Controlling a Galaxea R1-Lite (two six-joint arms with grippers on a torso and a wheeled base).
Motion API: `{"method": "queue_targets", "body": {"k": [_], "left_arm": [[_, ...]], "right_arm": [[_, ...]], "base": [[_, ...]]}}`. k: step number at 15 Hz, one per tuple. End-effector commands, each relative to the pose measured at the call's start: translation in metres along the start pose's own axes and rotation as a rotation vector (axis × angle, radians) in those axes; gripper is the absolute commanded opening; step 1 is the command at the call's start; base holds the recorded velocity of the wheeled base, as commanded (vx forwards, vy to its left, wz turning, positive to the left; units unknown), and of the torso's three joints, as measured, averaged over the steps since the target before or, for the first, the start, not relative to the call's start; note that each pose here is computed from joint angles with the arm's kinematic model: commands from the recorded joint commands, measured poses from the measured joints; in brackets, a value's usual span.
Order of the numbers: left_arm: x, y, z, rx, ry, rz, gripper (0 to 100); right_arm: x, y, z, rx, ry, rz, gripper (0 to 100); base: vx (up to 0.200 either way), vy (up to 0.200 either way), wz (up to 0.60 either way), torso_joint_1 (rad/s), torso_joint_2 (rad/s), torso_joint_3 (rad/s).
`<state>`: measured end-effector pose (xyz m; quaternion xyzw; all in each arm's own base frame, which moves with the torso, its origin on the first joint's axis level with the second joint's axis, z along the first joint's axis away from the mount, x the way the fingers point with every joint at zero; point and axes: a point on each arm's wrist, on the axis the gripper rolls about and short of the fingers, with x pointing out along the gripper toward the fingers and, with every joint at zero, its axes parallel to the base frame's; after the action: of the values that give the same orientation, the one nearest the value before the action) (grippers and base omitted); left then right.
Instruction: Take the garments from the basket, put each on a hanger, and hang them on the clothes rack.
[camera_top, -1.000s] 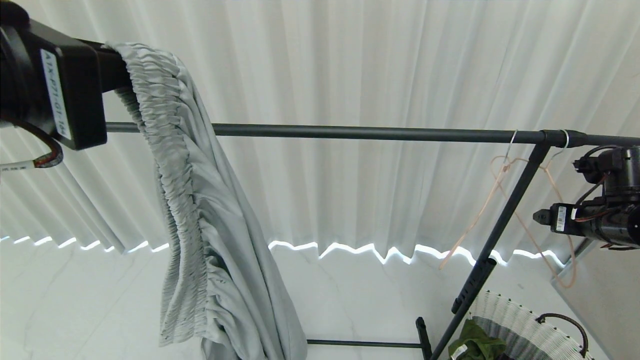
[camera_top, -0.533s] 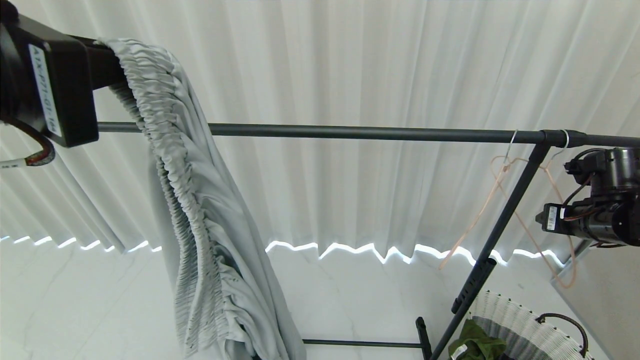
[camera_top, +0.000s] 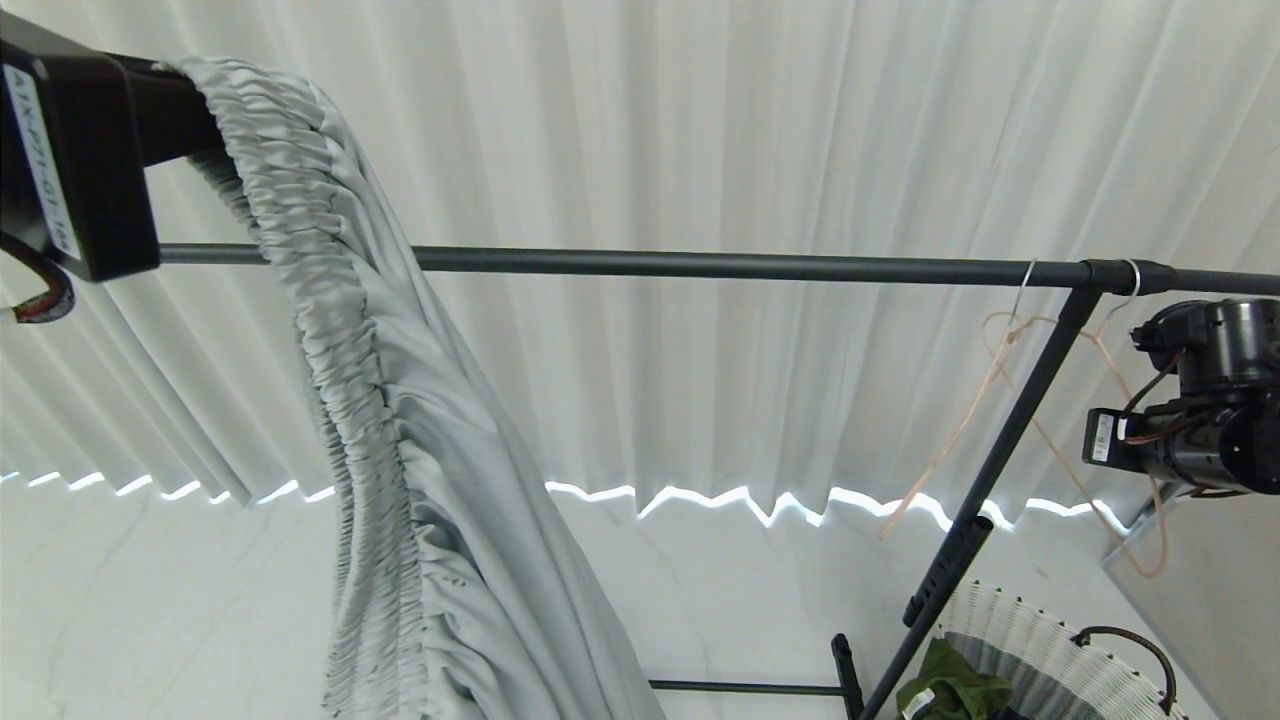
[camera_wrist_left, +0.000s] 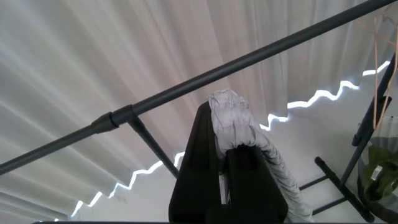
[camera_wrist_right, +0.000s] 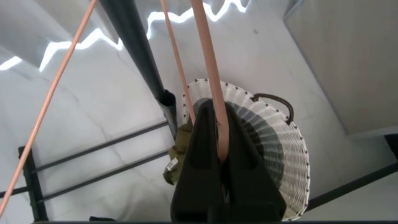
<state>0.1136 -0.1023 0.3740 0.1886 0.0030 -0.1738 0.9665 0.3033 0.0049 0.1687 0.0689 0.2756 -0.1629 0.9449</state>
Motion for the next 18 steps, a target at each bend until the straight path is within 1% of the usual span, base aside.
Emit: {"method": "queue_targets", "body": {"k": [1,7,9,10,15,18], "left_arm": [[0.000,0.000,0.000,-0.001,0.000,0.000,0],[0.000,0.000,0.000,-0.001,-0.001,0.000,0],[-0.001,0.001,0.000,-0.003,-0.004,0.001,0],[-0.003,0.001,0.000,-0.003,-0.005,0.002,0],[-0.003,0.001,0.000,-0.003,-0.005,0.003,0],[-0.003,0.001,-0.001,-0.002,-0.002,0.002,0]], "right_arm": [[-0.005,-0.001,0.003,0.007,-0.016,0.002,0],[-0.012,-0.005,0.010,0.028,-0.071,0.000,0],[-0.012,-0.009,0.012,0.037,-0.081,-0.025,0],[-0.015,-0.012,0.014,0.044,-0.090,-0.032,0],[-0.026,-0.015,0.016,0.053,-0.114,-0.026,0],[-0.042,-0.020,0.016,0.062,-0.140,-0.018,0]], "base": [[0.000,0.000,0.00,0.000,0.00,0.000],[0.000,0.000,0.00,0.000,0.00,0.000],[0.000,0.000,0.00,0.000,0.00,0.000],[0.000,0.000,0.00,0.000,0.00,0.000],[0.000,0.000,0.00,0.000,0.00,0.000],[0.000,0.000,0.00,0.000,0.00,0.000]]}}
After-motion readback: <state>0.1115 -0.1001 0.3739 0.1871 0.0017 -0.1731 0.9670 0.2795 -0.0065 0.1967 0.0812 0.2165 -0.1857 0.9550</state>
